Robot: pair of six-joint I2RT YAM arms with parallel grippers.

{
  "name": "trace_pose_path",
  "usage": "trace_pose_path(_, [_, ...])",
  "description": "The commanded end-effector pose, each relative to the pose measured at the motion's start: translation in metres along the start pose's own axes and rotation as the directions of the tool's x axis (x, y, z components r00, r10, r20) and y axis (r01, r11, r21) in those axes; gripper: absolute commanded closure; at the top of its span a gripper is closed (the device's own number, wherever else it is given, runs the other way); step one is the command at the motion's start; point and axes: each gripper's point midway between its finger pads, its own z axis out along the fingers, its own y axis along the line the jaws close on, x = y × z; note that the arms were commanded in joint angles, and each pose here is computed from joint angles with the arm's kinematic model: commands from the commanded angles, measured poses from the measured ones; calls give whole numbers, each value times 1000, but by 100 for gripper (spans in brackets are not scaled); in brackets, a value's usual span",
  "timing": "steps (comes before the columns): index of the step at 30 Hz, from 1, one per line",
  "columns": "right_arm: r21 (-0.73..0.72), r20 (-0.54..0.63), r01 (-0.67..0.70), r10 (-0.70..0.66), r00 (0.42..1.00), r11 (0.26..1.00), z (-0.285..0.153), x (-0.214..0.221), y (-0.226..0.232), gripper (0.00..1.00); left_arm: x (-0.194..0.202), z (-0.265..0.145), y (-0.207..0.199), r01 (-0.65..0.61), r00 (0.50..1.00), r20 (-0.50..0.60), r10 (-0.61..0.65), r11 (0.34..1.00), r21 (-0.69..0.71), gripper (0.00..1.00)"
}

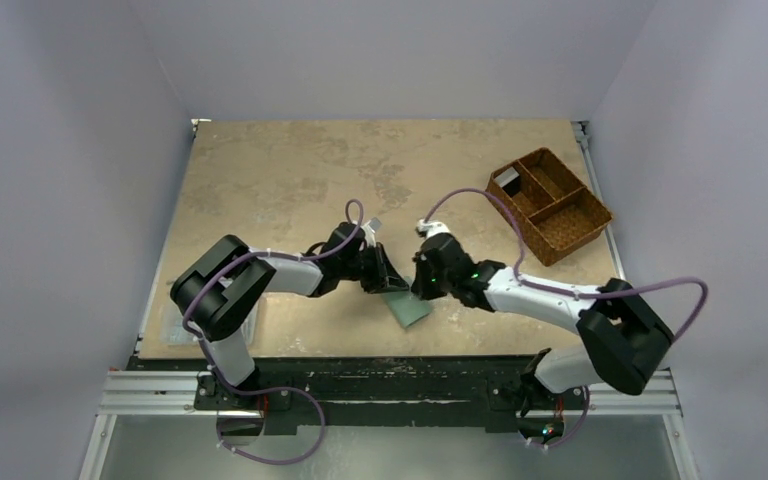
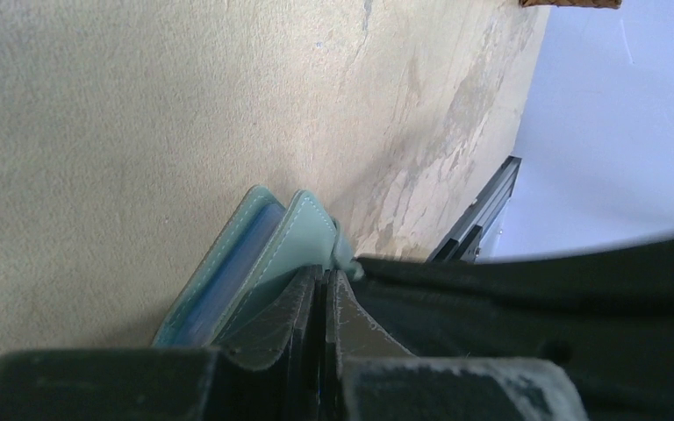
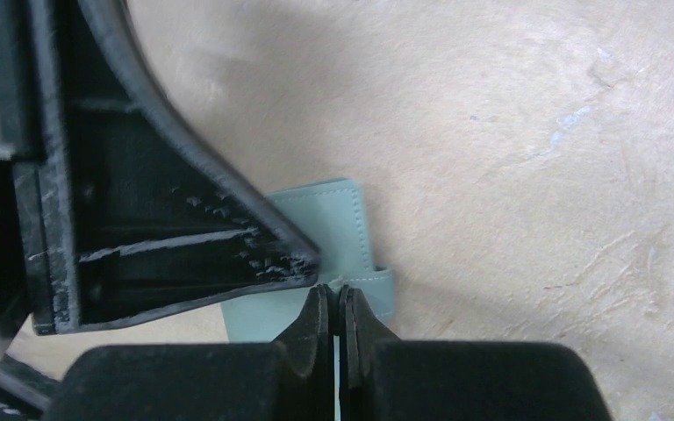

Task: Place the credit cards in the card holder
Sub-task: Open the card holder at the center of the board.

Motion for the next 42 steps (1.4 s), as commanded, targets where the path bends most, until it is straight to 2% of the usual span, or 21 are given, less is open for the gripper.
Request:
trace_pose_path(1, [-336, 35, -312, 343, 939, 889, -18, -33, 7, 100, 6, -3, 46, -22, 1000, -16, 20, 984, -179, 100])
trace_pose_path(3, [-442, 1, -356, 398, 918, 823, -26, -42, 11, 100, 4, -2, 43, -43, 999, -16, 41, 984, -171, 100])
trace_pose_path(4, [-435, -12, -360, 394, 919, 825, -24, -41, 8, 100, 2, -2, 40, -61, 998, -15, 59, 984, -166, 100])
trace_pose_path(8, [-226, -9, -339, 346, 938, 913, -8, -29, -27, 100, -14, -6, 18, -187, 982, -3, 189, 973, -135, 99])
trace_pose_path(9, [-168, -12, -332, 335, 942, 928, -6, -24, -36, 100, -19, -9, 6, -226, 973, 12, 229, 968, -107, 90])
trace_pose_path(11, [-179, -7, -333, 337, 941, 926, -10, -25, -36, 100, -26, -20, -20, -302, 951, 59, 305, 952, -44, 66])
trace_pose_path(12, [-239, -6, -340, 349, 937, 910, -14, -30, -27, 100, -28, -26, -31, -333, 939, 82, 333, 943, -20, 56])
trace_pose_path(14, [-386, -9, -344, 369, 929, 856, -29, -44, -2, 100, -32, -35, -46, -365, 925, 118, 362, 931, 4, 46])
trace_pose_path(17, [-485, 12, -348, 403, 915, 802, -48, -69, 16, 100, -34, -40, -46, -361, 925, 118, 361, 932, -17, 45])
trace_pose_path(22, [-493, 93, -336, 433, 897, 803, -67, -101, 17, 100, -29, -47, -32, -311, 939, 132, 316, 949, -58, 40])
trace_pose_path(31, [-506, 81, -337, 432, 898, 794, -68, -102, 21, 100, -16, -54, -25, -239, 958, 159, 238, 971, -17, 31])
trace_pose_path(36, [-495, 70, -339, 426, 902, 800, -64, -94, 18, 100, -14, -52, -16, -259, 956, 130, 264, 964, -53, 30])
trace_pose_path(42, [-483, 43, -327, 395, 918, 812, -54, -89, 18, 100, -19, -44, -24, -371, 923, 94, 373, 928, -35, 23])
